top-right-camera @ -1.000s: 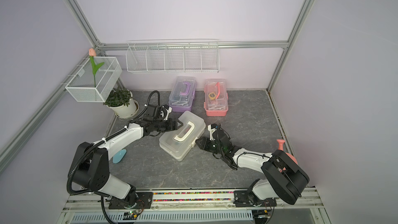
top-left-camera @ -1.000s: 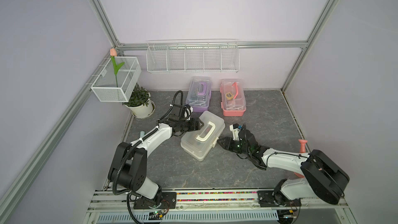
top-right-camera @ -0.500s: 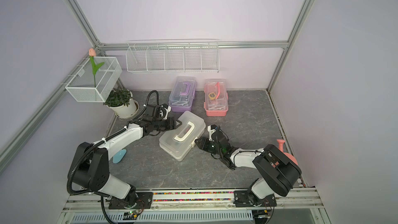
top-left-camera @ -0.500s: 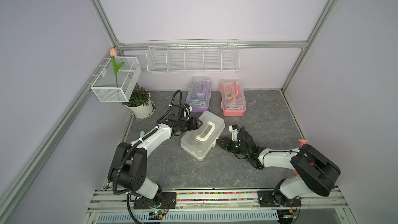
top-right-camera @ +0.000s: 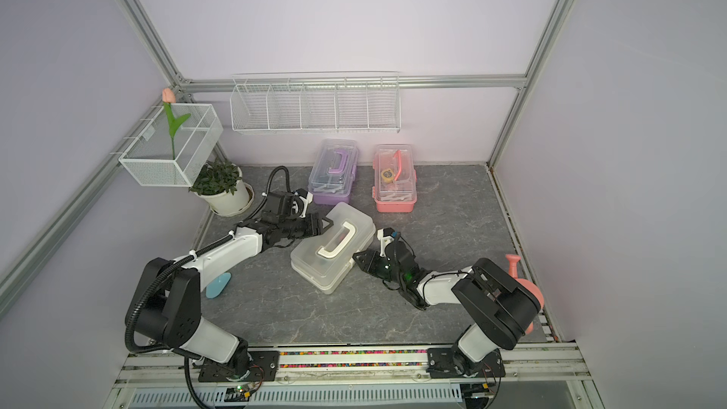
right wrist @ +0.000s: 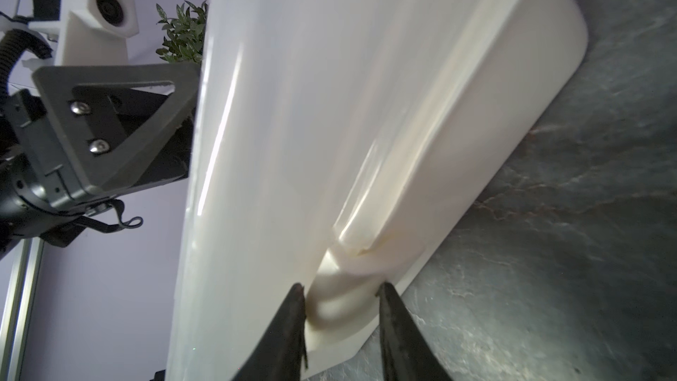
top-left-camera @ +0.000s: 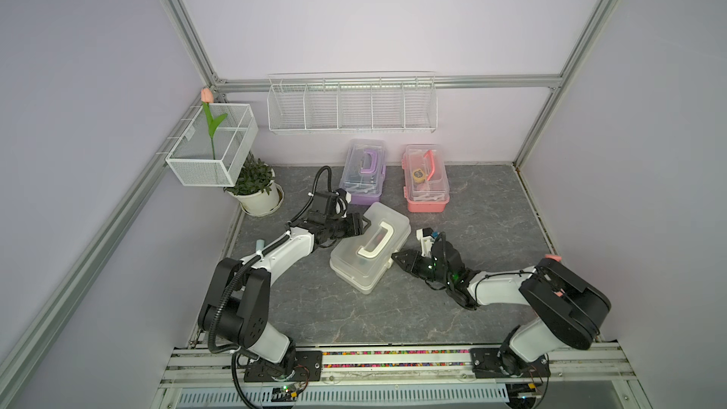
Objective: Close toolboxes
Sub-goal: Fasten the toolbox latch on the toolbox.
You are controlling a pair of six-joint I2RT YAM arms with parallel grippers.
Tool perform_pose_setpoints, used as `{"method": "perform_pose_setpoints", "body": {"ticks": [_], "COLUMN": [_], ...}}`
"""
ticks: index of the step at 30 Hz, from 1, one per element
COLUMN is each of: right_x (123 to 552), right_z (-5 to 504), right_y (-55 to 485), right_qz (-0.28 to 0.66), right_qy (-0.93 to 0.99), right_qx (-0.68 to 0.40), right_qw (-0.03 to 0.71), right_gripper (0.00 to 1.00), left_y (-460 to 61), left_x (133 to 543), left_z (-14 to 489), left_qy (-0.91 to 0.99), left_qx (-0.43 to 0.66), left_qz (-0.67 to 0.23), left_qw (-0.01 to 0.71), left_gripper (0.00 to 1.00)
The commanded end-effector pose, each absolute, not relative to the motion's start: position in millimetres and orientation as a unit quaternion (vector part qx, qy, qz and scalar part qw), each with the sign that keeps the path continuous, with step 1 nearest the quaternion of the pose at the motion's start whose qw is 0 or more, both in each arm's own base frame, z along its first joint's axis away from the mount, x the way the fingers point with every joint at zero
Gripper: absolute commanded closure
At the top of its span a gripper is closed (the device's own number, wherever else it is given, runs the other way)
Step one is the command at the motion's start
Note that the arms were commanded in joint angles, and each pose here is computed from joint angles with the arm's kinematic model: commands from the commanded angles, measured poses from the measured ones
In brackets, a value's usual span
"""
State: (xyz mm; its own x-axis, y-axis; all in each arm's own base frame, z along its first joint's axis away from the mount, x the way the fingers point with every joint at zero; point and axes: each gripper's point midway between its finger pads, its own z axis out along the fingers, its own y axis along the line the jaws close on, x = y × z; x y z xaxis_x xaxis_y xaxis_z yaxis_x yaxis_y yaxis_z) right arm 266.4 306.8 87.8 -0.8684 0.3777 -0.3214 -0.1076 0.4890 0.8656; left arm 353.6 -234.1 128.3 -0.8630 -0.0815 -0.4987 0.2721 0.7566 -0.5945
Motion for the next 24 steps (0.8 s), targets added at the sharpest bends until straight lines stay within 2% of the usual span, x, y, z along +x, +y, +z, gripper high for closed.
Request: {"method": "perform_pose_setpoints", "body": {"ticks": [1,15,20,24], "right_x": [267,275,276,273], "right_z": [85,95,101,112], "right_y": [316,324,302,281], "right_qz": [0.512,0.528,0.506,0.459], "right_qy": [0.820,0.807,0.816,0.838], "right_qx": [0.085,0.078,0.071,0.038], "right_qw": [0.242,0.253,0.270,0.292], "right_gripper": [0.66,0.68,0.64,0.53], "left_y": [-242,-260,-254,-244], "left_x": [289,274,286,305], "left_z": [61,46,57,73], "left_qy": [0.936,0.933,0.936,0.935], "left_qx": [0.054,0.068,0.065,0.048], "left_qz": [-0.333,-0.347,-0.334,-0.328], "left_qw": [0.103,0.066,0.093,0.125], "left_gripper": [0.36,0.39,0.28,0.21]}}
